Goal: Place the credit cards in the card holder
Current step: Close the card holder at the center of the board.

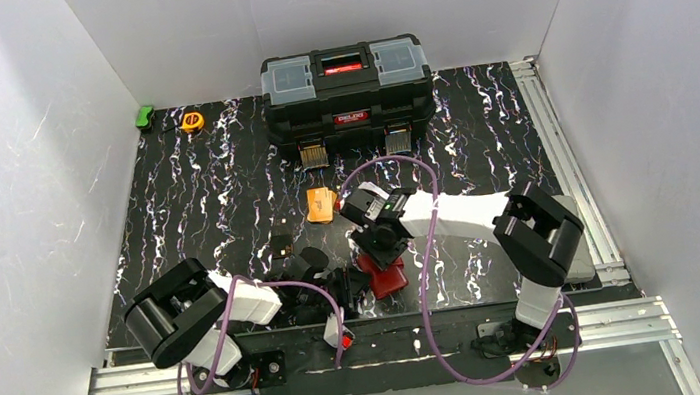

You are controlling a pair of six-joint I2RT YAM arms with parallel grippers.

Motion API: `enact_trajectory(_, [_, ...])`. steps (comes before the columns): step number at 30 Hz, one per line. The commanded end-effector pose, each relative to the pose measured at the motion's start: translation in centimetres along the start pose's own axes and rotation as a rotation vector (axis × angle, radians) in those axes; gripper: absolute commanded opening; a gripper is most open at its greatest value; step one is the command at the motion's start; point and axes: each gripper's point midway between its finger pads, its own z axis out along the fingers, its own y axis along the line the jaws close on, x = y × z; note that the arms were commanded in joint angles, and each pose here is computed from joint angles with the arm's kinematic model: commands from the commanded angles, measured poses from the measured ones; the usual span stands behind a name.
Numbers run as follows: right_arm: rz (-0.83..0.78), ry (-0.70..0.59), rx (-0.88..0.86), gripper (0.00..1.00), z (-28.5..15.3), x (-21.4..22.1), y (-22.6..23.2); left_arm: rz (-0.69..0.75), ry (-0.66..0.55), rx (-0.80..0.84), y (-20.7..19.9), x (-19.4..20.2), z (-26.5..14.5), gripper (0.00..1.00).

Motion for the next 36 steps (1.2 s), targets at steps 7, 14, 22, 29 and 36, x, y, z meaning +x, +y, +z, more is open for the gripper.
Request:
enact_trajectory(7, [0.056, -0.124, -0.103, 0.07, -2.1, -2.5, 2.2, -0.146, -0.02, 0.253, -7.8, -1.9, -0.5, 0.13])
enact_trajectory(14, [0.059, -0.115, -0.089, 0.01, -2.3, -2.3, 1.9, -0.149, -0.019, 0.251, -7.9, -2.0, -0.5, 0.13])
enact_trajectory(22, [0.087, -0.166, -0.009, 0.33, -4.2, -2.3, 0.2, -0.153, -0.016, 0.255, -8.0, -2.1, -0.7, 0.12])
enact_trajectory(29, [0.094, -0.106, 0.036, 0.32, -2.7, -1.0, -0.1, -0.155, -0.014, 0.254, -8.0, -2.1, -0.8, 0.12])
enact_trajectory(36, [0.103, -0.086, 0.088, 0.37, -1.9, -0.1, -0.8, -0.156, -0.016, 0.253, -8.0, -2.1, -0.7, 0.12])
